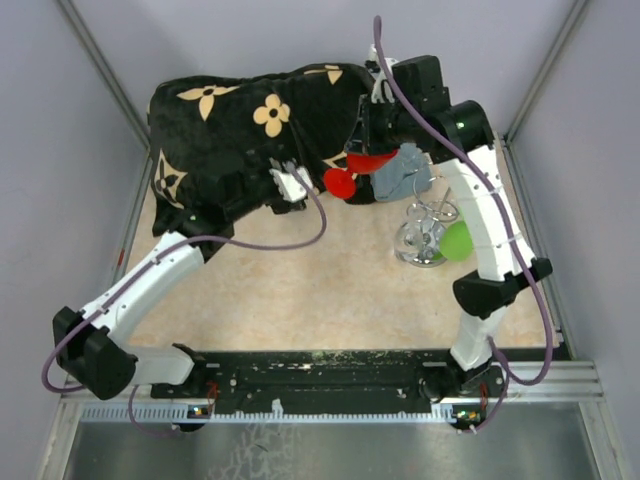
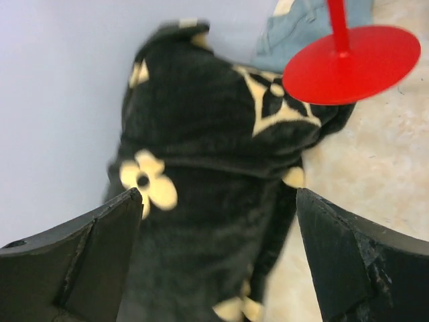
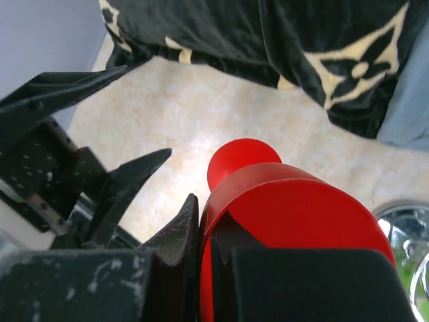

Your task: Take the wine glass off the wine glass rack

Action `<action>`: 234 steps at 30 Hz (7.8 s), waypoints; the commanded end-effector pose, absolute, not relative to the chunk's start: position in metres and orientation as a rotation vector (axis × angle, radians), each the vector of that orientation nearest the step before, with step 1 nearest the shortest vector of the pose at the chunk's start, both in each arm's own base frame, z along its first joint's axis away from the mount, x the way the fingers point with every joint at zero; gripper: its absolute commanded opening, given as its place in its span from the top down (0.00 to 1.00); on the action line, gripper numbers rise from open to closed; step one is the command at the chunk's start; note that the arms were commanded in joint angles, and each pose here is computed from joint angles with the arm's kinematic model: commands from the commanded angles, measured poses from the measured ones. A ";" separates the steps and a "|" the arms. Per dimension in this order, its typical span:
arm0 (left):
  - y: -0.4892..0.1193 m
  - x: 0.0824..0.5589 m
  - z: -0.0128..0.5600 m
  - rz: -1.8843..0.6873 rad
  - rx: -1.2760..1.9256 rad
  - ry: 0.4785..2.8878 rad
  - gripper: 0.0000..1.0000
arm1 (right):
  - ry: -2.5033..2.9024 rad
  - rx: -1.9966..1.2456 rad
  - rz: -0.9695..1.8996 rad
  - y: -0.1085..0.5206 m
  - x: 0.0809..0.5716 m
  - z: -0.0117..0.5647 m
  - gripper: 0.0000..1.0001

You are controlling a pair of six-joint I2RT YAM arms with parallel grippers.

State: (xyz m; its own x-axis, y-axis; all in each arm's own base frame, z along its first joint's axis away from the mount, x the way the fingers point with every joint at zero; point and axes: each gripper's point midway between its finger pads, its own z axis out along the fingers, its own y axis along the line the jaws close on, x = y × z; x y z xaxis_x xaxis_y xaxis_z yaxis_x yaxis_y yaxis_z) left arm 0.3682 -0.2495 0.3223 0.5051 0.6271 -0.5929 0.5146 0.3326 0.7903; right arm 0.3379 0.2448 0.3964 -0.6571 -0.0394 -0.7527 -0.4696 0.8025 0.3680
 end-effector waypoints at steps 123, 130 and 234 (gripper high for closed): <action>-0.266 0.363 0.350 -1.697 0.287 2.021 0.00 | 1.849 0.384 0.320 0.088 0.307 0.450 0.16; -0.265 0.345 0.336 -1.945 0.282 1.905 0.01 | 1.853 0.426 0.302 0.077 0.293 0.446 0.16; -0.488 0.304 0.260 -1.948 0.178 2.274 0.83 | 1.920 0.638 0.309 0.052 0.241 0.376 0.05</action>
